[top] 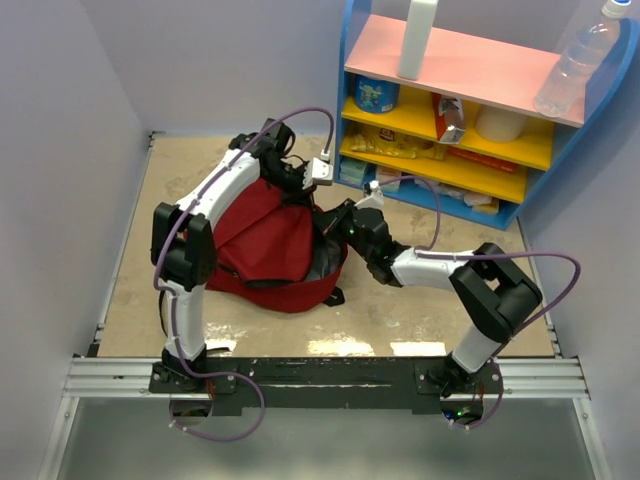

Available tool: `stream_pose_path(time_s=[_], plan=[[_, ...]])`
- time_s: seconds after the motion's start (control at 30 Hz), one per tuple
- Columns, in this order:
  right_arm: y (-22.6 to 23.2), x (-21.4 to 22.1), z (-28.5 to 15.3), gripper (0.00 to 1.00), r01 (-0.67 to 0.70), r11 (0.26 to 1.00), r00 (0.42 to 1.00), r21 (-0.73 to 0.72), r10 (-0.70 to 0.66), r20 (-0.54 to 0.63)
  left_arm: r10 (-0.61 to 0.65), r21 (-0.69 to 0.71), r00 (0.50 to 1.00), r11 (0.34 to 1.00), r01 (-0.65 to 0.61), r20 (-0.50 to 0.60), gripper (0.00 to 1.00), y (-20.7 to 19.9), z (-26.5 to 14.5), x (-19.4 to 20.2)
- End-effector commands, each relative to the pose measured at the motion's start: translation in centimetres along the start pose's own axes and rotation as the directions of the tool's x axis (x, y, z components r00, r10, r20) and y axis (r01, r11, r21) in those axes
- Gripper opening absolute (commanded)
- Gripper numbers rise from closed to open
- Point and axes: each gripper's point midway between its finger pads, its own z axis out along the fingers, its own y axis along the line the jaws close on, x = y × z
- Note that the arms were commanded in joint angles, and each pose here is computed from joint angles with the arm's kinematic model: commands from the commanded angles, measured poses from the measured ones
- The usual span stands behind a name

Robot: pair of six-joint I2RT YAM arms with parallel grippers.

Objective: Pack the student bag
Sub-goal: Zip the student bag at the center of the board.

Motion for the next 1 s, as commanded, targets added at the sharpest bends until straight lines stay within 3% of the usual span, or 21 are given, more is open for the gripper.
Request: stream_pose_path(time_s=[0.0,0.3,0.77,0.97], plan=[[1.6,-1.4,-1.2,0.0,0.013,1.0,1.0,-0.02,-0.013,0.002,-0.006,-0.013,0.999,1.0,0.007,0.053,0.08,-0.8,-1.1,-2.0],[0.6,-2.6,-0.8,0.0,0.041,0.995,0.994,0.091,-0.032,-0.107,-0.013,-0.002,0.999,1.0,0.013,0.05,0.07,-0.9,-0.7,-1.5],[0.1,-4.2,-1.2,0.0,0.16,0.979,0.975,0.128,-0.137,-0.175,-0.012,0.0,0.999,1.0,0.012,0.052,0.06,-1.1,-0.6,-1.5],[0.7,-5.1,-2.1,0.0,0.193,0.971,0.968,0.138,-0.167,-0.185,-0.019,-0.033,0.999,0.999,0.02,0.048,0.0,-0.3,-0.6,-1.4]])
